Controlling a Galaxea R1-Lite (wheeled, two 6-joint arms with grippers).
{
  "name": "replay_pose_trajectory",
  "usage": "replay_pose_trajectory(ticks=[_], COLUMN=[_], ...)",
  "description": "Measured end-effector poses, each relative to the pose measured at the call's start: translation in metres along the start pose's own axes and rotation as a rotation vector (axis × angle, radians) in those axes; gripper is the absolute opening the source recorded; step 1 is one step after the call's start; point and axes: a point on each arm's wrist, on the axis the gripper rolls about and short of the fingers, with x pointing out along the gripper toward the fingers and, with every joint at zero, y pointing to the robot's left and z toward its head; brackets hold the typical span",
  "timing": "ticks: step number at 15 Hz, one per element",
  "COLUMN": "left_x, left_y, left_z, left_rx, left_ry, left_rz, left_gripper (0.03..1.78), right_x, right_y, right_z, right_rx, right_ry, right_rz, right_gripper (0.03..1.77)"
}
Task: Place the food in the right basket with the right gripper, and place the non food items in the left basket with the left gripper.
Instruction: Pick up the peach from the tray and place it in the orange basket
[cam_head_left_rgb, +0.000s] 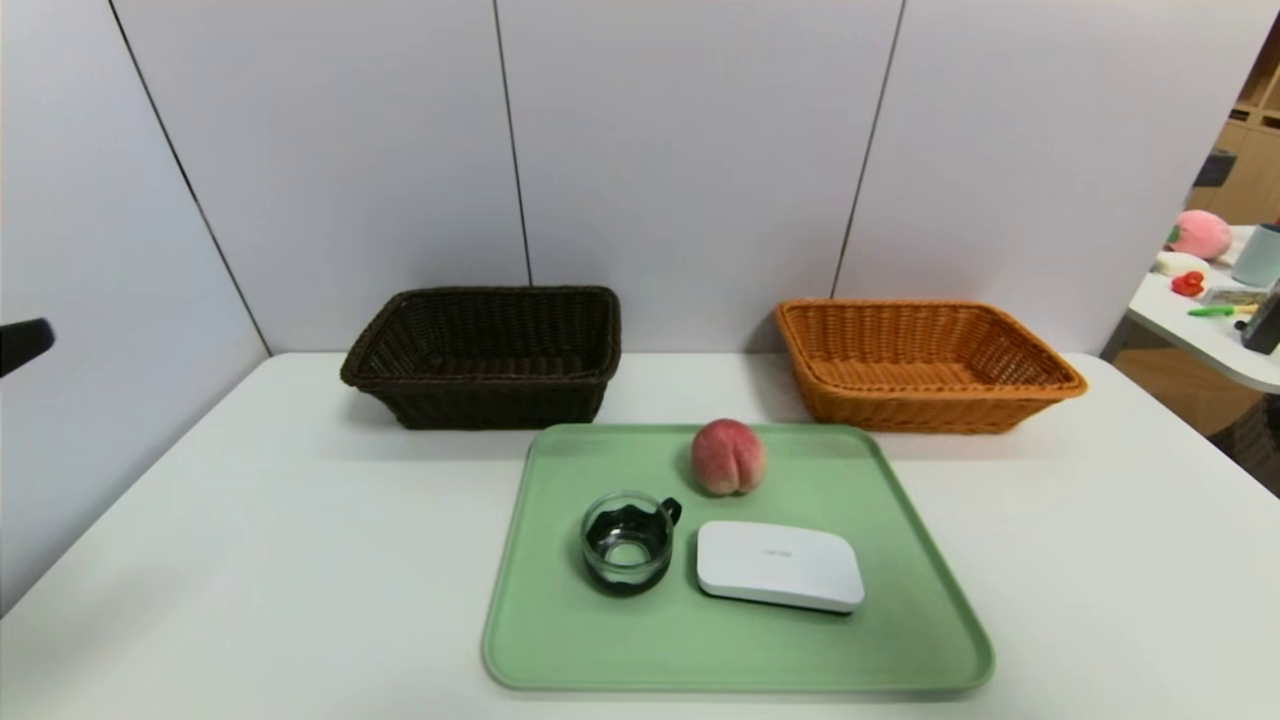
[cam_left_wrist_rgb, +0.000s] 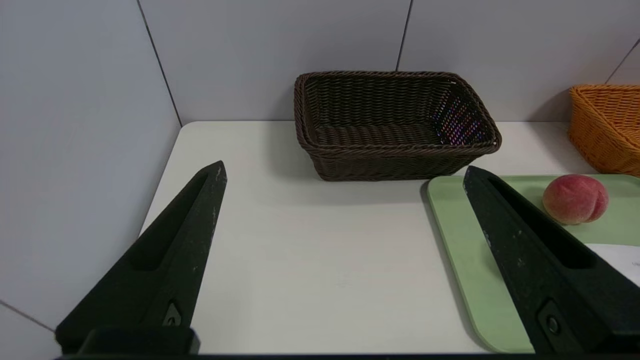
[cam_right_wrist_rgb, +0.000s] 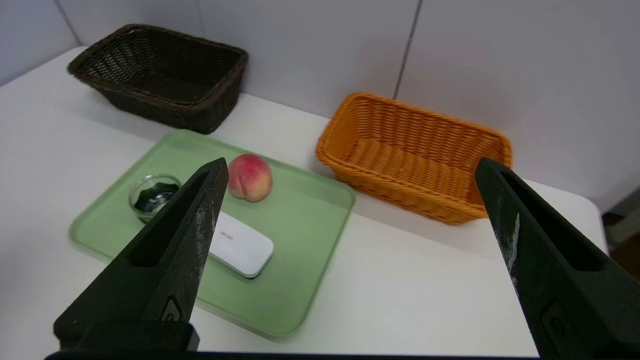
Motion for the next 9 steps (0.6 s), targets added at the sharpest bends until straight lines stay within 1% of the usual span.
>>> replay_pose_trajectory(ticks=[2, 5, 7, 9], left_x=[0.03, 0.072, 0.096, 0.115], left_y=[-0.001, -0.011, -0.021, -0.032], left_z=[0.01, 0.004, -0.003, -0.013], left_rx=[-0.003, -0.015, -0.018, -0.01], left_ry=[0.048, 0.153, 0.206, 0.263], left_rz=[-0.018, -0.066, -0.077, -0.086], left_gripper=[1.69, 1.69, 1.69, 1.69], right_x=[0.032, 0.087, 0.124, 0.158], right_y=[0.0, 0.009, 0.022, 0.038], right_z=[0.003, -0.005, -0.018, -0.033], right_rx=[0.02, 0.059, 0.062, 0.043], right_ry=[0.058, 0.175, 0.259, 0.31], right_rz=[0.08, 0.192, 0.227, 0.235], right_gripper=[1.7, 1.7, 1.7, 1.7])
